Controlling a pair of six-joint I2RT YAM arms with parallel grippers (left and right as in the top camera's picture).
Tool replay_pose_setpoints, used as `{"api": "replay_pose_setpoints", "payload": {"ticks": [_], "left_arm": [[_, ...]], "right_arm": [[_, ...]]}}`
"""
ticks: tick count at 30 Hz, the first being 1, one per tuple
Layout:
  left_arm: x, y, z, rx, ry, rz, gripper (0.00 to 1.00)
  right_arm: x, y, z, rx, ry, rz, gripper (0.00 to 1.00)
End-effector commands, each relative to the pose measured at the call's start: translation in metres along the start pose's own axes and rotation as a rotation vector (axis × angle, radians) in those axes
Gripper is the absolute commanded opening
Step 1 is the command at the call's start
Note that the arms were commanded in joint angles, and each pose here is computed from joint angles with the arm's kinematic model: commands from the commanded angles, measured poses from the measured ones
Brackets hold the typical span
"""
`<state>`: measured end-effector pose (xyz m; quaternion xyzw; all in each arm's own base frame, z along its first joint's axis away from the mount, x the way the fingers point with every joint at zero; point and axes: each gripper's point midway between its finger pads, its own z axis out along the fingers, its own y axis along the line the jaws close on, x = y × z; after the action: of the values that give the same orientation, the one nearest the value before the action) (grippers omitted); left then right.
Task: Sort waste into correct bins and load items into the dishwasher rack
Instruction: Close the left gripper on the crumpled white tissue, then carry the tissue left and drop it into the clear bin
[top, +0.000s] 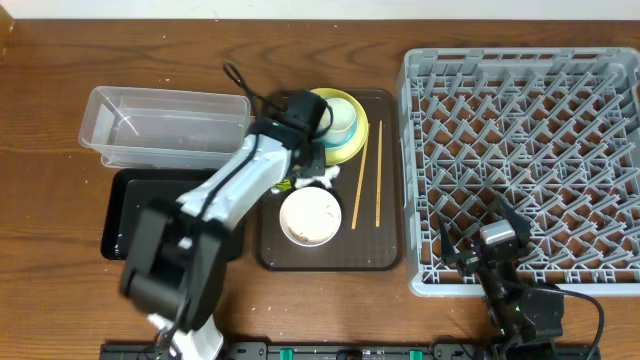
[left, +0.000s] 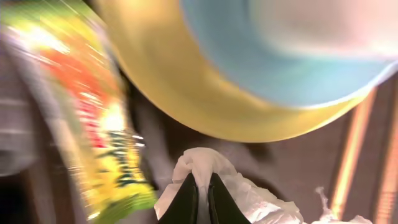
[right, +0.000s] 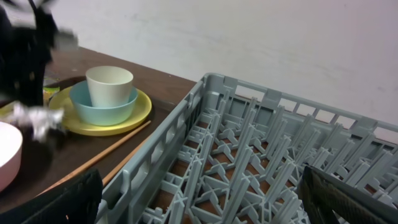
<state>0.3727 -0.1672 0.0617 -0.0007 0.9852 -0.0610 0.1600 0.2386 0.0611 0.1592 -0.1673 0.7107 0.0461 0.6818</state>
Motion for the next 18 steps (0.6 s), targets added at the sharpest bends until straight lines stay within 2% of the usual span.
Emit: {"api": "replay_pose_setpoints", "payload": {"ticks": [1,9,18], "left_arm": [[-0.044,0.018,-0.052,-0.046,-0.186,-0.037,0.06],[-0.088,0.089,-0.113,-0.106,-0.395,-0.209,0.06],[-0.097,0.173,-0.106,-0.203,-0.402,-0.378,0.07]], "right_arm": [[0.001,0.002,0.0,-0.009,0.003,-0.01,0.99],[0.001,0.002,0.0,-0.009,0.003,-0.01,0.99],[0.001,0.002,0.0,-0.009,0.003,-0.01,0.99]]}}
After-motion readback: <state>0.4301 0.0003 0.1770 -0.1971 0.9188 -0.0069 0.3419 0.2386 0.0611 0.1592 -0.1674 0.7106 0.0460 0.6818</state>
